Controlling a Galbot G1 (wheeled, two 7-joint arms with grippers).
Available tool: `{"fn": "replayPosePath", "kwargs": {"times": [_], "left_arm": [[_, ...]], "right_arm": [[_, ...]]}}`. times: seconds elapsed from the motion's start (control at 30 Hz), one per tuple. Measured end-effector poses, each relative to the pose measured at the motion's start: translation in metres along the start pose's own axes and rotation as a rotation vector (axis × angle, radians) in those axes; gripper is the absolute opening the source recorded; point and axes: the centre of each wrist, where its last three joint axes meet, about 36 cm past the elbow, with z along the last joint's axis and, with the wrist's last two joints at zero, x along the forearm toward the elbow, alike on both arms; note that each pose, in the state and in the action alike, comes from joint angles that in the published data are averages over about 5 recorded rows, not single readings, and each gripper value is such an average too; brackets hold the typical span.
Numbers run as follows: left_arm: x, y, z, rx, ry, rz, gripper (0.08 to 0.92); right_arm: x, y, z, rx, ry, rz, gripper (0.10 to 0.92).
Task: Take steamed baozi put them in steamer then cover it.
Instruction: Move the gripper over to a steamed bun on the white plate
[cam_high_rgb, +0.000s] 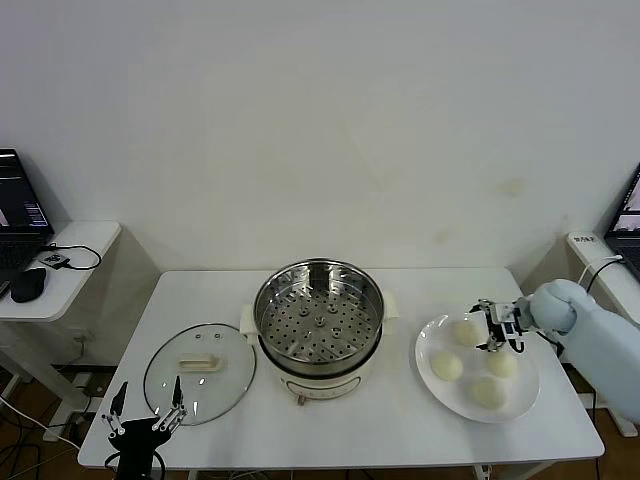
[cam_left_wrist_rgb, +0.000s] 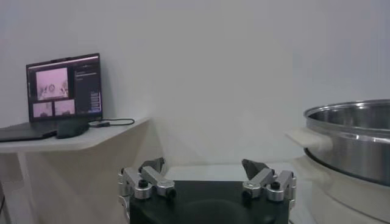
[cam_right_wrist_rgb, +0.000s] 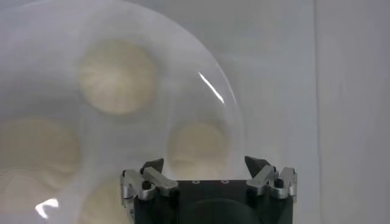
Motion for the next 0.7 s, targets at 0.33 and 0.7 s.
{"fn": "replayPosePath", "kwargs": {"times": [0.33, 0.7], "left_arm": [[-0.001, 0.000, 0.001, -0.001, -0.001, -0.003, 0.823], [-0.001, 0.000, 0.002, -0.002, -0.002, -0.006, 0.823]], "right_arm": [[-0.020, -0.003, -0.007, -0.004, 0.021, -0.024, 0.725], [-0.026, -0.006, -0.010, 0.001, 0.038, -0.034, 0.618]]}}
